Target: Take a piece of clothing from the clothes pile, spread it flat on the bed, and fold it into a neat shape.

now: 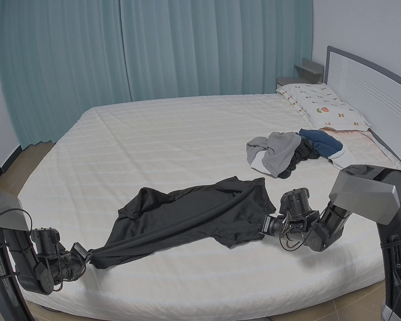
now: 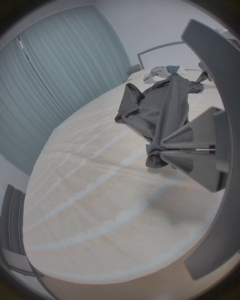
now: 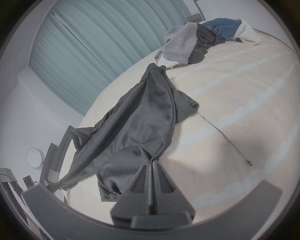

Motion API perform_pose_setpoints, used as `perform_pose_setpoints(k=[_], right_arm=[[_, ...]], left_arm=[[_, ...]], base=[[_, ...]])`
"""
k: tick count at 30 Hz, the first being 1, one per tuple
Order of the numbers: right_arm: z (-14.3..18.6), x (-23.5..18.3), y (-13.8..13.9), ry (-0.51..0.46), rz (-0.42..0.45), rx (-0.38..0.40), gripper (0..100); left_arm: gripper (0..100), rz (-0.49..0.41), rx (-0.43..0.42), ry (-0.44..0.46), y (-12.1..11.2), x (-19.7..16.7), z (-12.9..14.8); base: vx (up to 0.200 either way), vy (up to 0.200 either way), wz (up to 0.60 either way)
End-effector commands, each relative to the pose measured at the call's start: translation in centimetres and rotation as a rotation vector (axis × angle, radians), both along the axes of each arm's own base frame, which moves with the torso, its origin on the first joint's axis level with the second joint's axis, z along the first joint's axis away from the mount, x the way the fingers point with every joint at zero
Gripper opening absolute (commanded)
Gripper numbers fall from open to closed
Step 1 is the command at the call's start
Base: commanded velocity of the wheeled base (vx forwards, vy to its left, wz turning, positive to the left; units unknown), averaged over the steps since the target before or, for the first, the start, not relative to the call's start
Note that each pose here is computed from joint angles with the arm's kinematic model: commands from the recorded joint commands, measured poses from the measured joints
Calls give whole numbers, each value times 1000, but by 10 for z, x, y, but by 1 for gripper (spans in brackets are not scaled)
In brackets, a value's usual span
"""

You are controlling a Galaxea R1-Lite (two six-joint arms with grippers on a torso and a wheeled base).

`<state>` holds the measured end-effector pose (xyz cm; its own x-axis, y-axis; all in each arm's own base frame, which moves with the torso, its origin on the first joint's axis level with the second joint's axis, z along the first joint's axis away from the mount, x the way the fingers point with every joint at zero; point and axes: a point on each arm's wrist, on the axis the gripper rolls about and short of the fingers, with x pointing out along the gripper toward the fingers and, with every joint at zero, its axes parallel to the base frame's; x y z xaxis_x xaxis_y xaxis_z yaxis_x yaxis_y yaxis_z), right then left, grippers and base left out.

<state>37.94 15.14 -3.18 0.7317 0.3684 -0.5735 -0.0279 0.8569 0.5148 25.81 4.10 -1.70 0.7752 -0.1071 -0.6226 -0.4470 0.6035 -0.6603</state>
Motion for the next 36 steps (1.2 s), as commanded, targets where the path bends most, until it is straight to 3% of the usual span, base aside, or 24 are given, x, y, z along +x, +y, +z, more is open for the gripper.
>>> perform_pose_setpoints(k=[1, 9, 12, 23, 29, 36], right_arm=[[32, -15, -12, -29, -15, 8, 0], [56, -60, -39, 14, -36, -8, 0], [65, -94, -53, 40, -33, -19, 0], [100, -139, -83, 56, -46, 15, 0], [111, -163, -88, 163, 1, 25, 0], [103, -171, -91, 248, 23, -36, 0]], left_arm=[[0, 1, -1, 6, 0, -2, 0], [0, -18, 4, 25, -3, -17, 3], [0, -56, 51, 2, -6, -30, 10], [0, -141, 152, -11, -11, -53, 20], [0, -198, 197, 39, -14, -61, 21], [0, -295, 252, 137, -17, -78, 25]], base=[[0, 0, 0], [0, 0, 0], [0, 0, 0], [0, 0, 0], [0, 0, 0], [0, 0, 0]])
